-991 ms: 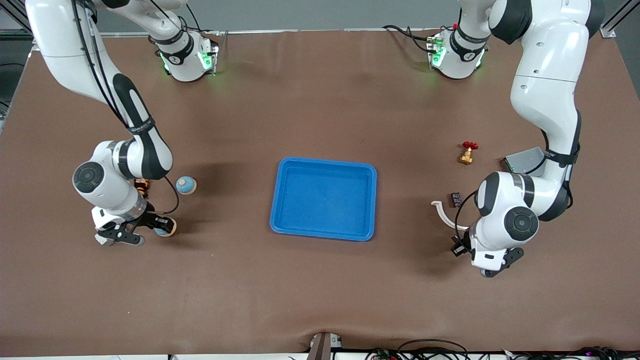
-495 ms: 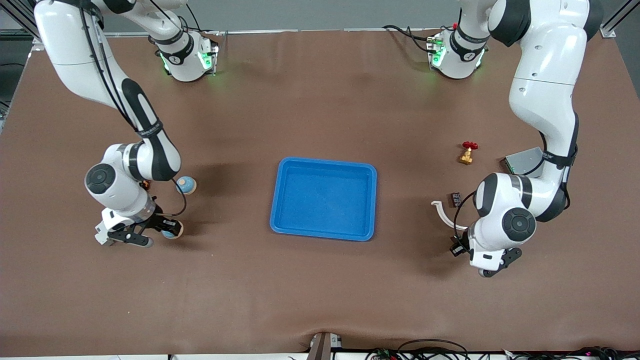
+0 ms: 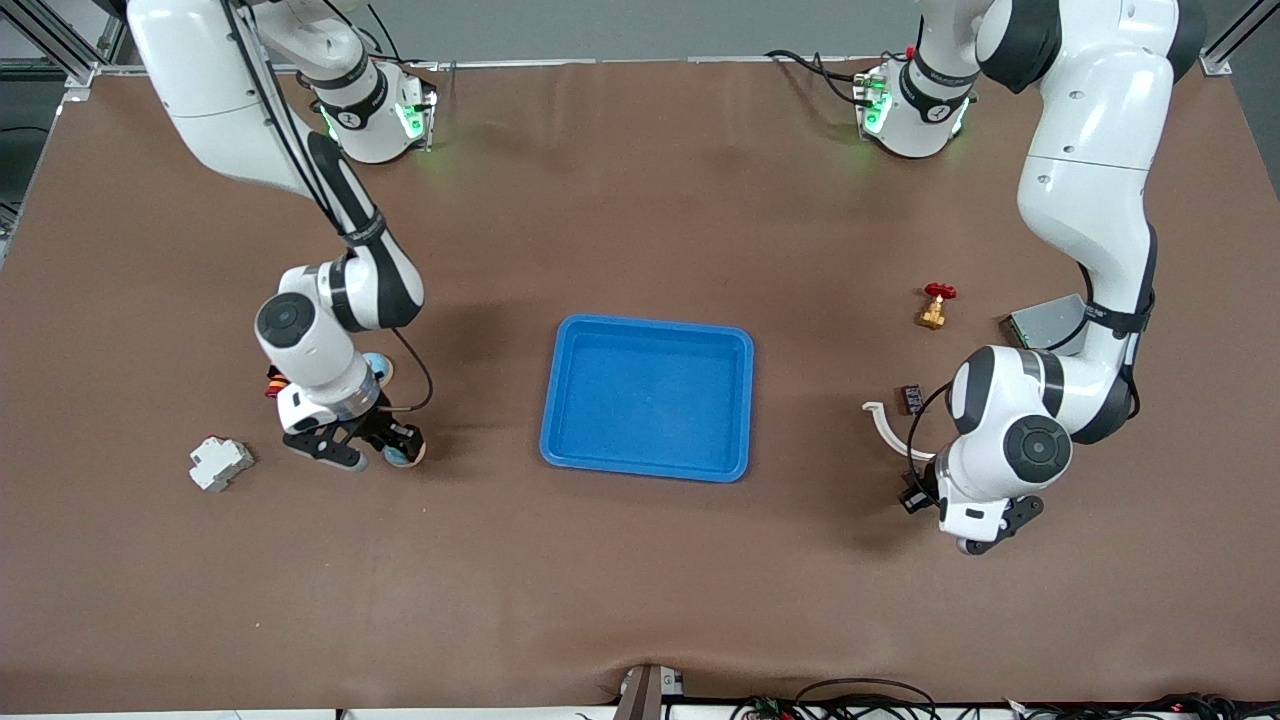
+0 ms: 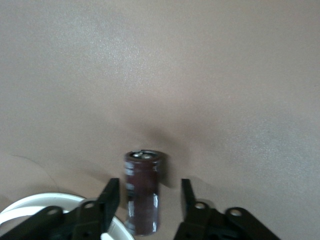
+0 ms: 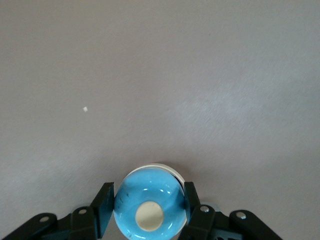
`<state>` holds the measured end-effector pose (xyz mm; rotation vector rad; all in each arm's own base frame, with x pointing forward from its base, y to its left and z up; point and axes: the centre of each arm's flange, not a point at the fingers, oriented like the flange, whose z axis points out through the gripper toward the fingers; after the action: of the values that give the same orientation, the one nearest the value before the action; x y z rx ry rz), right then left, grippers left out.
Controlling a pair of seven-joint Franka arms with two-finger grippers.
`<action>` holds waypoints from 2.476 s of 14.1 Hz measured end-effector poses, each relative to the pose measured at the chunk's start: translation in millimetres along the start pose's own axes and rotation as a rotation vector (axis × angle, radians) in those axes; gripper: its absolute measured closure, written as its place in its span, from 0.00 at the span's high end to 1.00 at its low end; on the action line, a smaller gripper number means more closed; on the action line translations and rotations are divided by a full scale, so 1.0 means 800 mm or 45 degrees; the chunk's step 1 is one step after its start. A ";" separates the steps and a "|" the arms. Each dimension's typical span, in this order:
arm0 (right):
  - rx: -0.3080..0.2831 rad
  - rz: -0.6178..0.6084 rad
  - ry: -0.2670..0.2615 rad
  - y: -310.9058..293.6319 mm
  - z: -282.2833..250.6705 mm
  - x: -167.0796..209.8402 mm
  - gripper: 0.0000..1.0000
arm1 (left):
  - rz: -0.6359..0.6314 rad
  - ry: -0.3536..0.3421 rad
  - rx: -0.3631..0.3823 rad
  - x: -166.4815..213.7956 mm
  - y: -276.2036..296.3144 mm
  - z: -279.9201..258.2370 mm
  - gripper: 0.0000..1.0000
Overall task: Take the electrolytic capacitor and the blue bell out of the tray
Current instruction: 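Place the capacitor below the arch while the right gripper carries the bell, then withdraw the left gripper while the right gripper moves the bell beside the first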
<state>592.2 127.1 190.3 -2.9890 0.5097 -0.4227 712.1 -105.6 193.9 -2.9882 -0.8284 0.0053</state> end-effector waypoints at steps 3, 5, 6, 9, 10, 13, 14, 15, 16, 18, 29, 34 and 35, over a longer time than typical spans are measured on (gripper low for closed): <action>0.031 0.050 0.015 -0.026 -0.007 -0.042 0.62 | 0.036 0.014 0.001 0.002 0.001 -0.004 0.91; 0.043 0.074 -0.008 -0.063 -0.013 -0.082 0.62 | 0.087 0.040 0.010 0.011 -0.004 -0.010 1.00; 0.045 0.075 -0.014 -0.079 -0.016 -0.100 0.62 | 0.144 0.068 0.031 0.020 -0.012 -0.015 1.00; 0.034 0.053 -0.009 -0.097 -0.021 -0.125 0.62 | 0.337 0.118 0.078 0.061 -0.059 -0.039 1.00; 0.032 0.047 -0.001 -0.098 -0.021 -0.128 0.62 | 0.386 0.110 0.089 0.076 -0.083 -0.050 1.00; 0.033 0.032 0.009 -0.098 -0.023 -0.136 0.62 | 0.485 0.078 0.114 0.108 -0.146 -0.085 1.00; 0.036 0.029 0.010 -0.099 -0.024 -0.140 0.62 | 0.496 0.067 0.121 0.111 -0.157 -0.097 1.00; 0.039 0.026 0.010 -0.100 -0.025 -0.144 0.62 | 0.500 0.059 0.126 0.111 -0.162 -0.110 1.00; 0.043 0.024 0.010 -0.102 -0.026 -0.148 0.62 | 0.506 0.051 0.130 0.107 -0.163 -0.125 1.00; 0.052 0.014 0.006 -0.107 -0.029 -0.161 0.62 | 0.526 0.028 0.141 0.091 -0.165 -0.163 1.00; -0.280 -0.065 -0.282 -0.051 -0.074 -0.201 0.60 | 0.580 -0.145 0.047 -0.076 -0.258 -0.391 1.00; -0.369 -0.057 -0.347 -0.041 -0.076 -0.196 0.58 | 0.640 -0.081 -0.024 -0.140 -0.249 -0.456 1.00; -0.378 -0.050 -0.352 -0.040 -0.077 -0.192 0.58 | 0.653 -0.070 -0.026 -0.150 -0.246 -0.466 1.00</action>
<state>445.7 206.5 213.9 -3.2677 0.5279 0.0746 513.4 -13.1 573.5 -3.1352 -0.0458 0.0952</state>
